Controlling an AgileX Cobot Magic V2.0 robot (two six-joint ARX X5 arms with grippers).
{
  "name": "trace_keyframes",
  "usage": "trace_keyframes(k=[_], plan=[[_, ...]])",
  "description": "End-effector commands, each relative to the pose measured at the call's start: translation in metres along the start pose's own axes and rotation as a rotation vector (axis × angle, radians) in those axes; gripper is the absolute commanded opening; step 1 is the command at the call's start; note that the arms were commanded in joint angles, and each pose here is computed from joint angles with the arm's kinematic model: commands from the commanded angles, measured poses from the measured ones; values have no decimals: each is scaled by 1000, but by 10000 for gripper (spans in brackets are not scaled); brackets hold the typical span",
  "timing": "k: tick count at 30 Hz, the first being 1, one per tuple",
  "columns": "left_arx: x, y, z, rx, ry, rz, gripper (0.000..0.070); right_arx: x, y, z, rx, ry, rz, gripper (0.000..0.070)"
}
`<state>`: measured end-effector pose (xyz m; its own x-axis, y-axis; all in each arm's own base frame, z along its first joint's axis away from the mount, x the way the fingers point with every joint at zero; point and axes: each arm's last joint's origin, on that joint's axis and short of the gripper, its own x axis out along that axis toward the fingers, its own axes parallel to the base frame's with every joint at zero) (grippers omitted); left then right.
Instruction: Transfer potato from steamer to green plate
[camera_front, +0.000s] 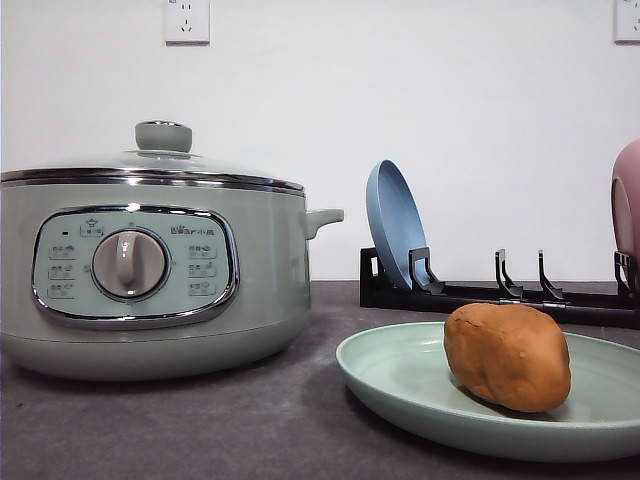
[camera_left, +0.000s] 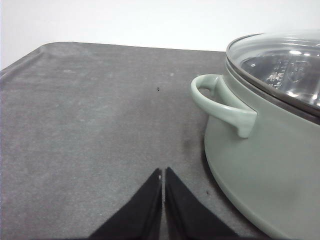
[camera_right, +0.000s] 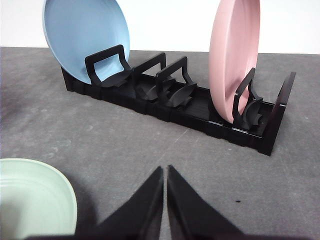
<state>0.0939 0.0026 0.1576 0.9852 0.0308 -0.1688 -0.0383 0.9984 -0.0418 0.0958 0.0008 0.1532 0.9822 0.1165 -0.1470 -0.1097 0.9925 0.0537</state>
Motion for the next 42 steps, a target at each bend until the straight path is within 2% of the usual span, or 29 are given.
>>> trace_keyframes(k=[1,42], plan=[[2,0,-6,-3,22,4,0,0,0,-1,10,1,0,0],[2,0,-6,-3,22,4,0,0,0,-1,10,1,0,0]])
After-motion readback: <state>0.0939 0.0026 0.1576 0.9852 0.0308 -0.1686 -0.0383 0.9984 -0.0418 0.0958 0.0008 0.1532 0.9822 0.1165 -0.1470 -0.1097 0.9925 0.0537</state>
